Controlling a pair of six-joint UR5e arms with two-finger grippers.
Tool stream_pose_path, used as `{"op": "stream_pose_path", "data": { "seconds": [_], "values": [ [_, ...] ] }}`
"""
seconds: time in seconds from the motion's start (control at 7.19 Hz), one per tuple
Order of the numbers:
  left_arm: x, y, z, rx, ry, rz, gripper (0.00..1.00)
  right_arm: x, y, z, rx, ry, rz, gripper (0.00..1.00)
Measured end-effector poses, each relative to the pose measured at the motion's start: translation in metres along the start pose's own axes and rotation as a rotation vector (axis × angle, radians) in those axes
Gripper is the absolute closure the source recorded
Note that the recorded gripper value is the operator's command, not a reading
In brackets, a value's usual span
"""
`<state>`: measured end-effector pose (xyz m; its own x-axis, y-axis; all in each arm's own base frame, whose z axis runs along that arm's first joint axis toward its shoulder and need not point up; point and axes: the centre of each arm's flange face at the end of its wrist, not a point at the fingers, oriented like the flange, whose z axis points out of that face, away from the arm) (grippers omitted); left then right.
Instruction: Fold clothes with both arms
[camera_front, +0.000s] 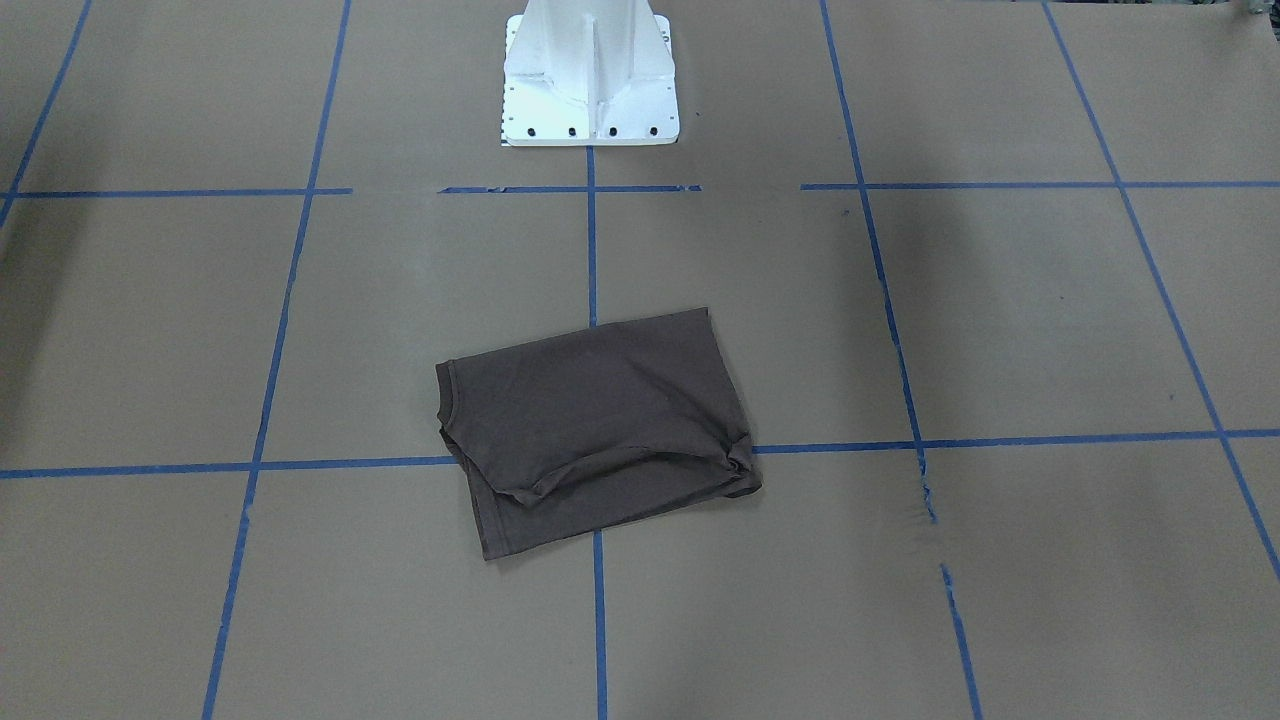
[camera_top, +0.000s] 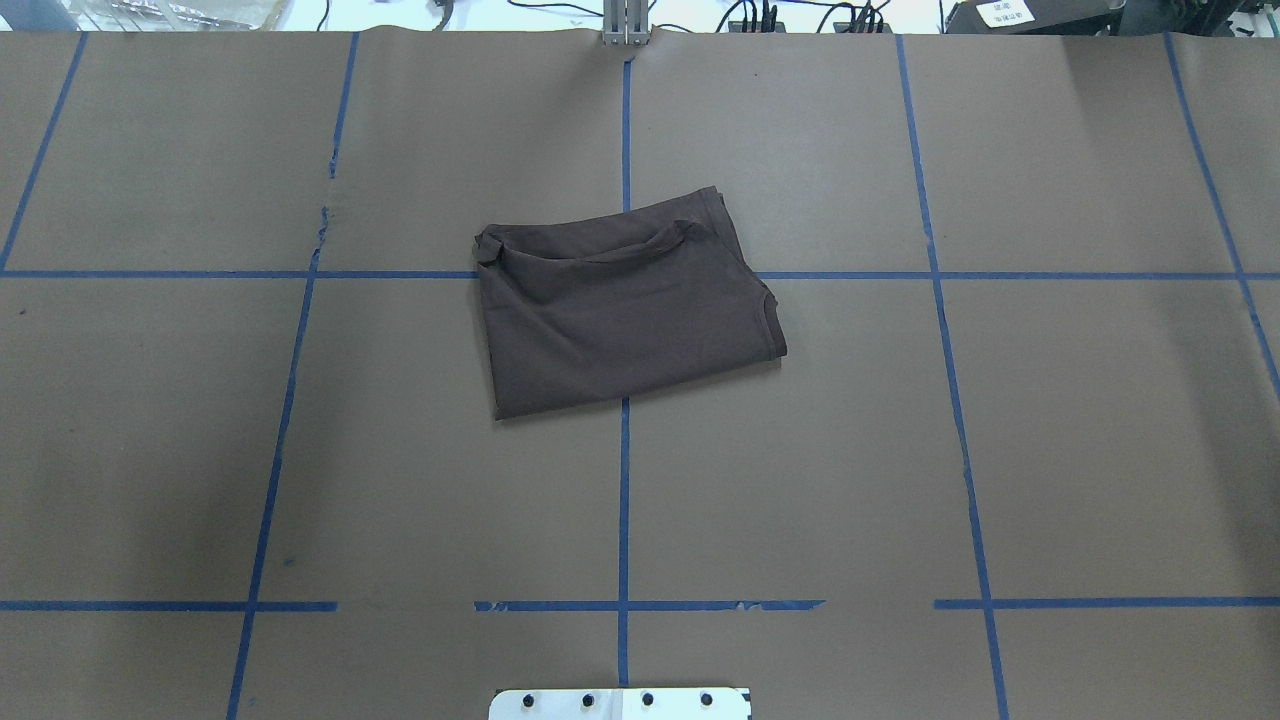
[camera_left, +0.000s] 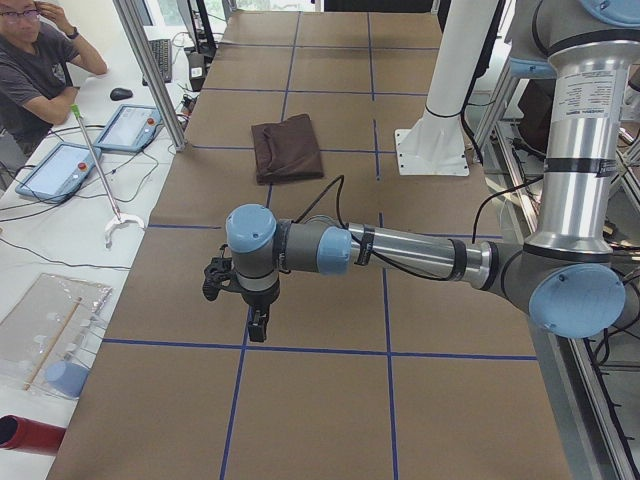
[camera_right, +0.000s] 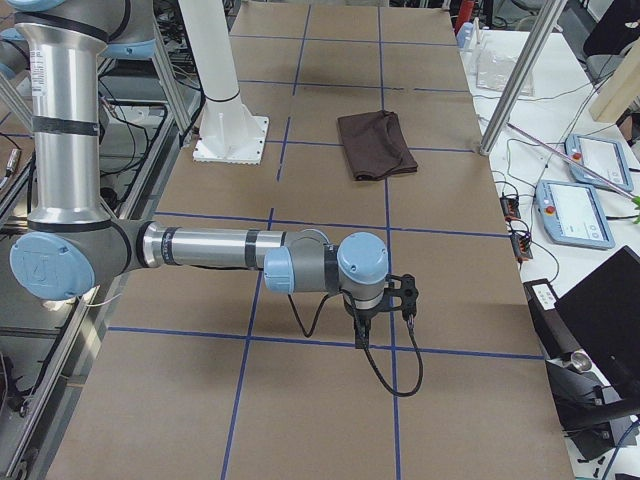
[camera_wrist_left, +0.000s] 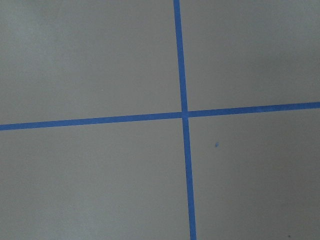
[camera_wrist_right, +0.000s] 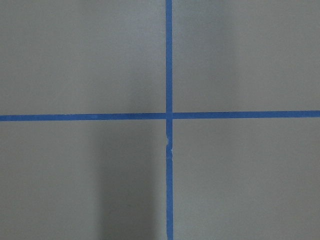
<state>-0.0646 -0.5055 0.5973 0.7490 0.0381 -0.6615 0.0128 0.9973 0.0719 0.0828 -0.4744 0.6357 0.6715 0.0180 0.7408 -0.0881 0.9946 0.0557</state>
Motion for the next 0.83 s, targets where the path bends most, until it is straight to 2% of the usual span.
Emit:
{"op": "stream_pose_path", "data": {
  "seconds": [0.83],
  "values": [
    [0.0013,-0.0017,-0.0016,0.004,-0.001,0.002,0.00,-0.0022,0.0008,0.0003,-0.002,-0.026,0.001,0.00]
  ]
}}
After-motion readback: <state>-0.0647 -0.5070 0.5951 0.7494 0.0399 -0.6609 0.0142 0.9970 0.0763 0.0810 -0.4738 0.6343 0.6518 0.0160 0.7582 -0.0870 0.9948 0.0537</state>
